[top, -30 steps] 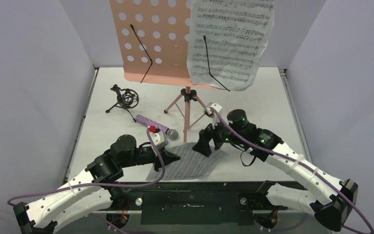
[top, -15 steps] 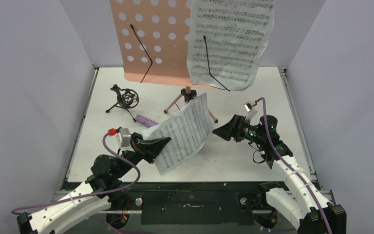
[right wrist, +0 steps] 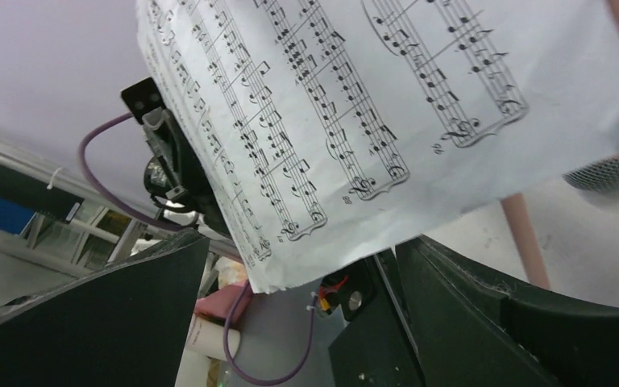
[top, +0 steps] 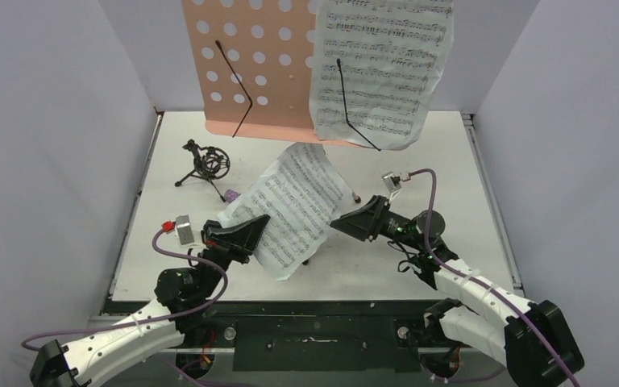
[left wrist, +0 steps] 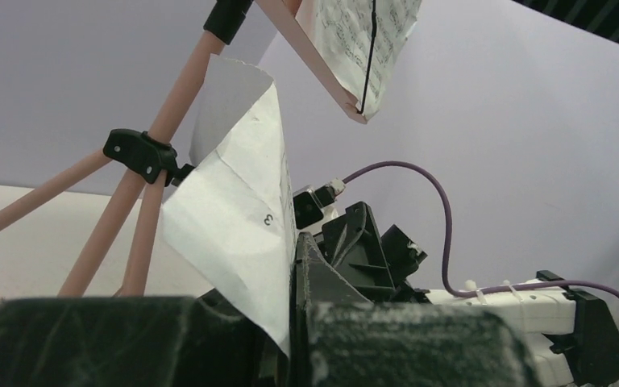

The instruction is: Set up the instrument practice props

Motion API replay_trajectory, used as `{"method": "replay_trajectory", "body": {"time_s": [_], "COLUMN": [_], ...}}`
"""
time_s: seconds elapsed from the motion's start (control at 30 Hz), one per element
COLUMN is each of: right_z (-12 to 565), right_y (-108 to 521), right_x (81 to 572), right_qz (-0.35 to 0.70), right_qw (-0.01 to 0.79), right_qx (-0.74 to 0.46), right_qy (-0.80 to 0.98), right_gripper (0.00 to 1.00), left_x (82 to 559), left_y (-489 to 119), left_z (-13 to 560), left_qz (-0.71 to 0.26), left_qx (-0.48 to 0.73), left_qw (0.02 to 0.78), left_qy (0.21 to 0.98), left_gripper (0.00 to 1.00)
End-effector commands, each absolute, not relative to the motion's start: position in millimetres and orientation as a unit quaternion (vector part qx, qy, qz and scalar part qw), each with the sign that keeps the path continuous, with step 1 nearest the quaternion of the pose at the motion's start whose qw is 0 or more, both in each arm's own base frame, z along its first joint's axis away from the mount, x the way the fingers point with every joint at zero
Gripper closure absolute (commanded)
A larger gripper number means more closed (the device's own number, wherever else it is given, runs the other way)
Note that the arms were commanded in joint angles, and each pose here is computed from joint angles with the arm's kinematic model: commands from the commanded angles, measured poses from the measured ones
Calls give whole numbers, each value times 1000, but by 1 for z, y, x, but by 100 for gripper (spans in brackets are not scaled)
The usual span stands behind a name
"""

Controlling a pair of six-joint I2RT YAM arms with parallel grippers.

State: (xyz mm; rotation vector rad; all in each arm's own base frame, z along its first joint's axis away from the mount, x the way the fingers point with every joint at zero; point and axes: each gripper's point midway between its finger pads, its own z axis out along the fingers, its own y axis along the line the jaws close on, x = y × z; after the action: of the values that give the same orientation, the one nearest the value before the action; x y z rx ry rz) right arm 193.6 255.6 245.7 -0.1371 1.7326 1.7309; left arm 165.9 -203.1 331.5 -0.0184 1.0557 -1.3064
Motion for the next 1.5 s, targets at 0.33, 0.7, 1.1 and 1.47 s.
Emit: {"method": "replay_trajectory", "body": {"time_s": [0.33,0.7,1.1,1.47], "right_z": [347,351,320,287], "right_y": [257,256,259,242], "right_x": [198,200,215,198], "right_qz": [749,742,609,457], "right_qw": [443,457,503,495], "right_qx": [-44,-43,-105,-262], "right_qy": [490,489,604,691], "right_gripper": [3,65,95,95], "left_x": [160,167,189,199], "left_y": [-194,-205,-199,-146], "left_z": [352,326,266,229], "left_qz": [-641,-641,-544,-317], "left_qx": [-59,-64,-79,-35], "left_qw": [644,620,623,647], "left_qy": [413,447,557,693], "left_gripper": [100,96,4,3]}}
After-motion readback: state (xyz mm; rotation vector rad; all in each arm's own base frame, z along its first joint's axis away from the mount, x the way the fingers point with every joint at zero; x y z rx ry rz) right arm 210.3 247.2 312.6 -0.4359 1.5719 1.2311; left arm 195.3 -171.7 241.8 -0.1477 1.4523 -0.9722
